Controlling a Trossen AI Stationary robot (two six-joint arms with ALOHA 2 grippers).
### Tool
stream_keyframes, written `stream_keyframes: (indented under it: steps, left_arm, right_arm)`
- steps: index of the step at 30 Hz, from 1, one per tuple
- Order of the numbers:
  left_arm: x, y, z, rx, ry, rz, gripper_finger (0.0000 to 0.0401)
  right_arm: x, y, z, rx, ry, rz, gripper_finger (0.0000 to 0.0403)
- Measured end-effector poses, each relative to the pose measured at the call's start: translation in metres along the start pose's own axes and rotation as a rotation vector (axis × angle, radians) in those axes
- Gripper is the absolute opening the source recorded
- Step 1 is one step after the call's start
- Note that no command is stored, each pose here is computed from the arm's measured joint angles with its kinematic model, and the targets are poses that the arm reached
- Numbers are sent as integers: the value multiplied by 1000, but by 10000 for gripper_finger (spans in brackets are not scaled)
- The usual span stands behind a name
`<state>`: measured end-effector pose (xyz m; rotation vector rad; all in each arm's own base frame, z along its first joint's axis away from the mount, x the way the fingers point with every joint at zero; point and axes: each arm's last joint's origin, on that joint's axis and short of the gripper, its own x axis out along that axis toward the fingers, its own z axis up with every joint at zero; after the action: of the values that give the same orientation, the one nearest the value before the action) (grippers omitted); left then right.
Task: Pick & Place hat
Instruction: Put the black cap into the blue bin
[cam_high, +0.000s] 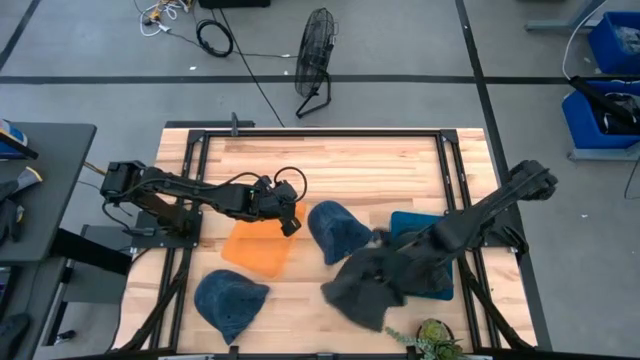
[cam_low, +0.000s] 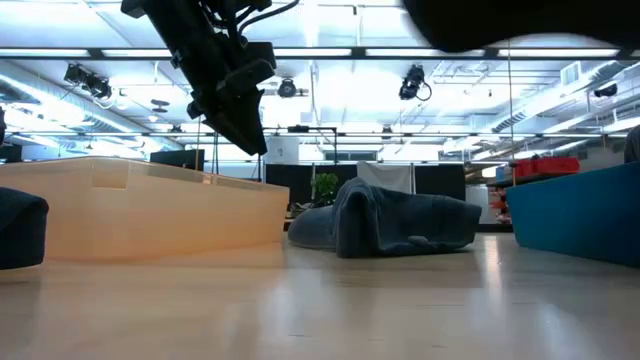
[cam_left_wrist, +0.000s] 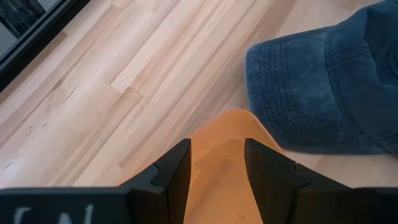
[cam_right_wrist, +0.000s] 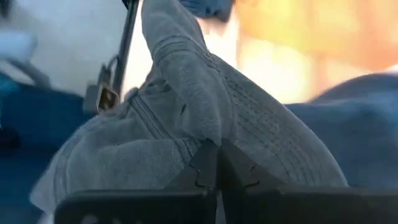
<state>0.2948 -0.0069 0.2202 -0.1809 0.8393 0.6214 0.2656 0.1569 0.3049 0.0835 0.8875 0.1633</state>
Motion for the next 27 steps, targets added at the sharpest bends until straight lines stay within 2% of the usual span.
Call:
stream_keyframes:
  steps: [2,4,8,13,18,21,27]
  left_arm:
    - [0,0,0,1,2,1,153]
    - [0,0,0,1,1,1,153]
    - [0,0,0,0,0,0,153]
    - [0,0,0,-2,-1,0,153]
    - [0,0,0,-11,-2,0,153]
    - [0,0,1,-23,-4,-1,153]
    - [0,0,1,-28,-7,-1,153]
  right_arm:
    - [-30,-1,1,-105,43,-22,3]
    - [-54,-3,-4,-159,103,-49,3]
    - [-91,-12,-24,-149,229,-68,2]
    - [-114,-26,-50,-176,412,-129,2]
    - [-112,-38,-68,-276,402,-174,2]
    - [-101,-42,-84,-363,428,-126,2]
    - [-74,-47,-112,-422,458,-17,1]
